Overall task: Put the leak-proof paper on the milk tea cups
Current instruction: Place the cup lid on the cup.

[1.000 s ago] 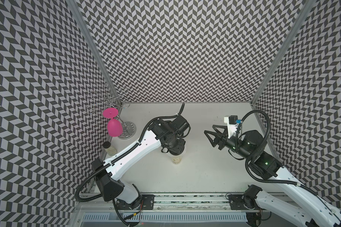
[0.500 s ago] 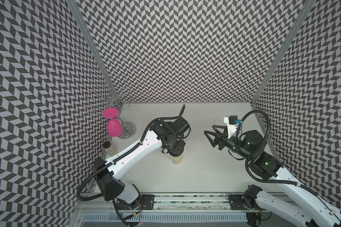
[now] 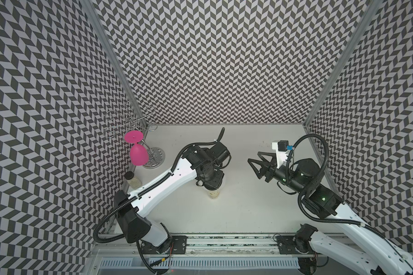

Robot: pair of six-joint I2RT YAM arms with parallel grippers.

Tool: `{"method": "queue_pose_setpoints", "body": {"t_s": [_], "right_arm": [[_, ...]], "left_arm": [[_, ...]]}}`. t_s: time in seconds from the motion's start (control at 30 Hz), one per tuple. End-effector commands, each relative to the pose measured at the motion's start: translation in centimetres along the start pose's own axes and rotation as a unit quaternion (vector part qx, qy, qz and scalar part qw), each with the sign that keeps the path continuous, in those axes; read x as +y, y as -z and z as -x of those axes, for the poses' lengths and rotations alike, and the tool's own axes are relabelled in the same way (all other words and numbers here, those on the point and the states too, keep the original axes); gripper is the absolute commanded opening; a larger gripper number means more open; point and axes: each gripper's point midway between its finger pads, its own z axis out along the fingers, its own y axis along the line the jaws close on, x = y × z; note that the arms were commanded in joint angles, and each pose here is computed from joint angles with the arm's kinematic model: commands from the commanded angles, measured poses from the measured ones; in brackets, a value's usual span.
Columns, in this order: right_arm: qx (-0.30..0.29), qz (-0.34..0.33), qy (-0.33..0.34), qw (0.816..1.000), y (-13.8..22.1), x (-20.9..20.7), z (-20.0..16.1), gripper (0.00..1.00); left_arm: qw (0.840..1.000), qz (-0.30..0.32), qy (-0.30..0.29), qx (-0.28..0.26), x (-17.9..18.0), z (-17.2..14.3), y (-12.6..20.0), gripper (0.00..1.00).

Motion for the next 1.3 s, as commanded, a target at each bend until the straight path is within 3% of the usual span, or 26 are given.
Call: {"method": "queue_pose_setpoints", "body": {"t_s": [0.0,0.37,0.5,0.7,0.8,1.1,1.27], "right_arm": [[-0.019,0.003,0.006,1.000,0.4,0.1,0.8,0.74],[-0.020,0.002,0.005,1.000,0.6,0.1,0.7,0.74],[-0.019,0.001,0.005,1.000,0.7,0.0,0.6,0.74],[-0.019,0.002,0.004,1.000,0.7,0.0,0.5,0.74],[-0.018,0.001,0.003,1.000,0.7,0.0,0.4,0.74],[-0.013,0.002,0.001,1.000,0.7,0.0,0.2,0.74],[0.012,0.037,0.042,0.998,0.4,1.2,-0.4,0.72]], "left_arm": [[1.000,0.014,-0.002,0.012,0.4,-0.3,-0.6,0.61],[1.000,0.022,-0.003,0.013,0.4,0.1,-1.0,0.71],[1.000,0.021,-0.003,0.013,0.4,0.0,-1.0,0.79],[1.000,0.017,-0.002,0.006,0.2,0.4,-0.5,0.99],[1.000,0.015,-0.001,-0.004,0.2,0.8,-0.1,1.00],[0.996,0.033,0.015,-0.081,1.1,3.7,3.6,1.00],[0.981,0.037,0.069,-0.177,2.5,6.1,8.0,0.98]]}}
